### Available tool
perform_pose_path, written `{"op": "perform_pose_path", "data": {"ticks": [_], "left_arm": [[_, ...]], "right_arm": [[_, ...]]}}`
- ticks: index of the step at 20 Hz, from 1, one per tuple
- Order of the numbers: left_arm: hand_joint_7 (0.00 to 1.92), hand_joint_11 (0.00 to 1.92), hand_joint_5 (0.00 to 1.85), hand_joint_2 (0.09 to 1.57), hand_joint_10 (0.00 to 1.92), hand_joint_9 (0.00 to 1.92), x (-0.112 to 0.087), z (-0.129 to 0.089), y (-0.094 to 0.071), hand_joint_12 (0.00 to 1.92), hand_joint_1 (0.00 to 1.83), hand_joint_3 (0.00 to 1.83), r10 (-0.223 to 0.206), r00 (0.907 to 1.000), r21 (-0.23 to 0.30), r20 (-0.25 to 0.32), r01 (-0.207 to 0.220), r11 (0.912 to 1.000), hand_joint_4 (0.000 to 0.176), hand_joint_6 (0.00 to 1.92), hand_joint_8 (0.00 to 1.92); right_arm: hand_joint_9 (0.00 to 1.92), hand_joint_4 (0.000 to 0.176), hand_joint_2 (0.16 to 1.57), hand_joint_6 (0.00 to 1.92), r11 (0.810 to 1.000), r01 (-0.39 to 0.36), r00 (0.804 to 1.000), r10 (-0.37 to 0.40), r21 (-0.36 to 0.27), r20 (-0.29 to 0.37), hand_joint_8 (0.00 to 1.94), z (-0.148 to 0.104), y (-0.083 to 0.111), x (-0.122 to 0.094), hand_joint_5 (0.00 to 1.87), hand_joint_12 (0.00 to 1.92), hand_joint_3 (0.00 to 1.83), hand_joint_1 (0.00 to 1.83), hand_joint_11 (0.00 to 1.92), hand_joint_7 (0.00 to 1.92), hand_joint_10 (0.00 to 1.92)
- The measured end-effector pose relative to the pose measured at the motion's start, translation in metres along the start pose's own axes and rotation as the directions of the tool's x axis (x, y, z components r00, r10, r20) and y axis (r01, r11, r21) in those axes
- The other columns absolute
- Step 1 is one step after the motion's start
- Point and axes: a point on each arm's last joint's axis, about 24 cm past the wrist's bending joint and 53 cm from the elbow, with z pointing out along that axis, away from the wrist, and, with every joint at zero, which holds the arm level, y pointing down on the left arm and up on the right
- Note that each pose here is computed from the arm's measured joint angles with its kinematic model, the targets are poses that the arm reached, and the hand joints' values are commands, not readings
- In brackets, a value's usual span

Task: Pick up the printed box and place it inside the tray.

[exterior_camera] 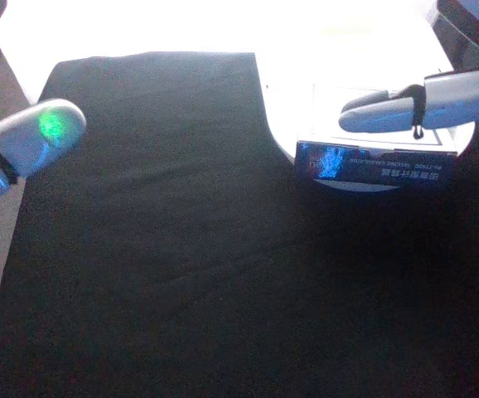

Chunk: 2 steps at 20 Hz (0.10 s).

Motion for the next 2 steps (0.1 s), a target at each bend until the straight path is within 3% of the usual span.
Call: {"op": "perform_pose_path", "data": {"ticks": [2], "left_arm": [[0.00,0.00,0.00,0.82,0.00,0.00,-0.0002,0.0015,-0.0033,0.00,0.23,0.00,0.010,0.9999,0.013,-0.003,-0.010,0.9999,0.165,0.00,0.00]], "right_arm": [[0.00,0.176,0.79,0.00,1.000,-0.015,1.000,0.015,-0.007,0.002,0.00,-0.0024,0.0027,0.0017,0.00,0.00,0.03,0.44,0.00,0.00,0.00]]}}
